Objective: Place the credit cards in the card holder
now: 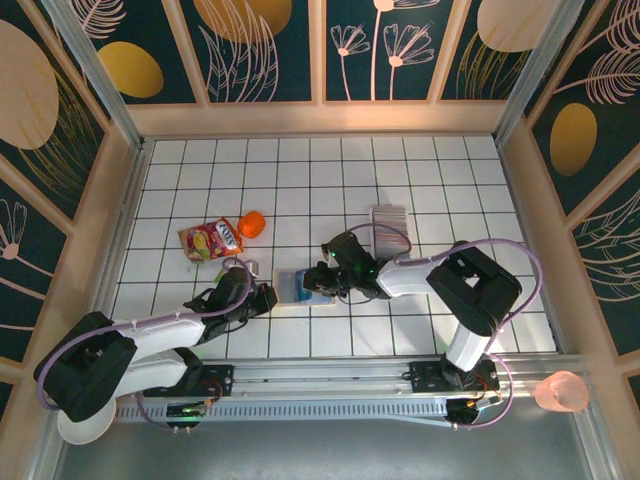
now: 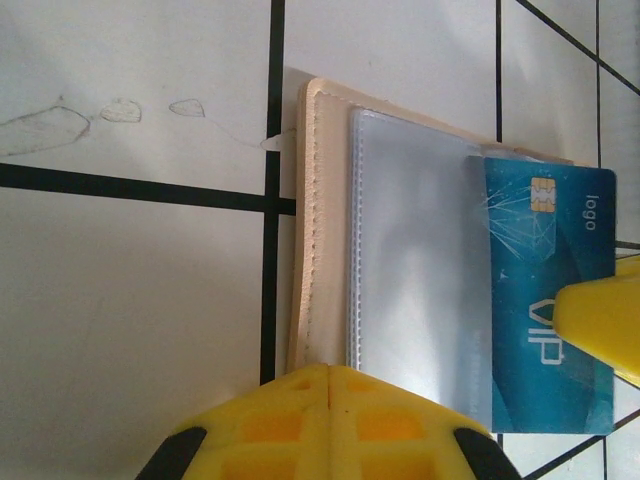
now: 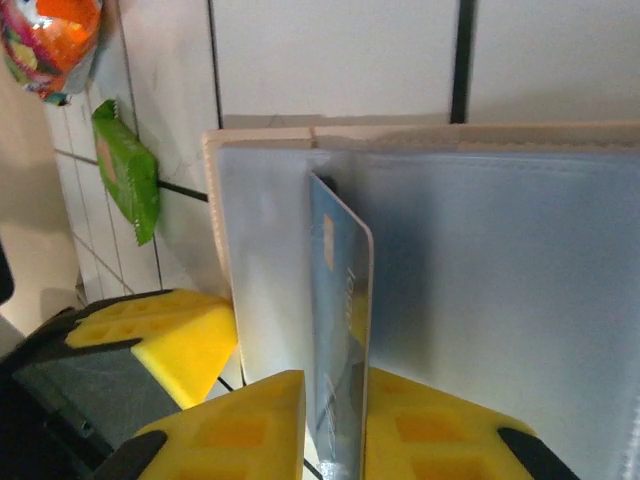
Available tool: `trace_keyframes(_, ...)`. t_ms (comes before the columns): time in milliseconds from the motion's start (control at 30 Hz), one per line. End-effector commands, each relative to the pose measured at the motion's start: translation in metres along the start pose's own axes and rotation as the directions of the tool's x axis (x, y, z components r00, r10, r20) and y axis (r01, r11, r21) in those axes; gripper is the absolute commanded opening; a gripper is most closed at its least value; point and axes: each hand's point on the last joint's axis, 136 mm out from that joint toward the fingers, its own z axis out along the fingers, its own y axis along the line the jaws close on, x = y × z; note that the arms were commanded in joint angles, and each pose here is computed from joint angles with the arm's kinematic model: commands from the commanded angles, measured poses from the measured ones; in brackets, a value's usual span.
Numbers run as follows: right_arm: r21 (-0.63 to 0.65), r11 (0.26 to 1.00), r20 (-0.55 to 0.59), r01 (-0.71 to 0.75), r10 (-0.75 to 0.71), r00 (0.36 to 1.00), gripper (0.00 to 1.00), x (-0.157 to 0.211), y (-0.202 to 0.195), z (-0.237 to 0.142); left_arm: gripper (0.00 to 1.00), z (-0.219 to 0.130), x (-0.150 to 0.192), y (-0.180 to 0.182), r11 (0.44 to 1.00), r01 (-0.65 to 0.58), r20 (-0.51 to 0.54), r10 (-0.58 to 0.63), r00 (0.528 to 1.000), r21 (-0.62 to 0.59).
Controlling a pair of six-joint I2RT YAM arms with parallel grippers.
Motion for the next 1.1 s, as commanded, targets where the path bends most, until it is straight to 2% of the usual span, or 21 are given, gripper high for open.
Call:
trace_keyframes(0,0.075,0.997,0.009,0.034,-0.035,0.999,0.30,-0.003,-0.007,0.000,0.00,-0.001,0.000,-0.001,1.000,0.003,0.005,-0.003,1.000,0.009)
trace_keyframes(100,0.097,0.994,0.009,0.048,-0.049,0.999,0.35,-0.004,-0.009,0.000,0.00,-0.001,0.000,-0.002,1.000,0.003,0.002,-0.003,1.000,0.009)
trace_keyframes(267,0.109,0.992,0.010,0.066,-0.068,0.998,0.25,-0.005,-0.005,0.002,0.00,-0.001,0.000,-0.002,1.000,0.003,0.003,-0.003,1.000,0.011)
trace_keyframes(433,0.133,0.987,-0.006,0.095,-0.095,0.995,0.22,-0.004,-0.001,0.009,0.00,-0.001,0.001,-0.001,1.000,0.001,0.000,-0.001,1.000,0.011)
trace_keyframes(600,0.144,0.983,-0.005,0.117,-0.117,0.993,0.26,-0.003,0.004,0.010,0.00,-0.002,0.001,0.000,1.000,0.003,0.002,-0.003,1.000,0.011)
trace_keyframes(800,0.256,0.956,0.021,0.141,-0.152,0.988,0.32,-0.010,-0.009,-0.001,0.00,-0.004,0.001,0.000,1.000,0.004,0.009,-0.004,1.000,0.011)
trace_keyframes(1067,0.286,0.946,0.012,0.153,-0.164,0.986,0.30,-0.009,-0.012,0.001,0.00,-0.003,0.002,-0.001,1.000,0.005,0.005,-0.005,1.000,0.020)
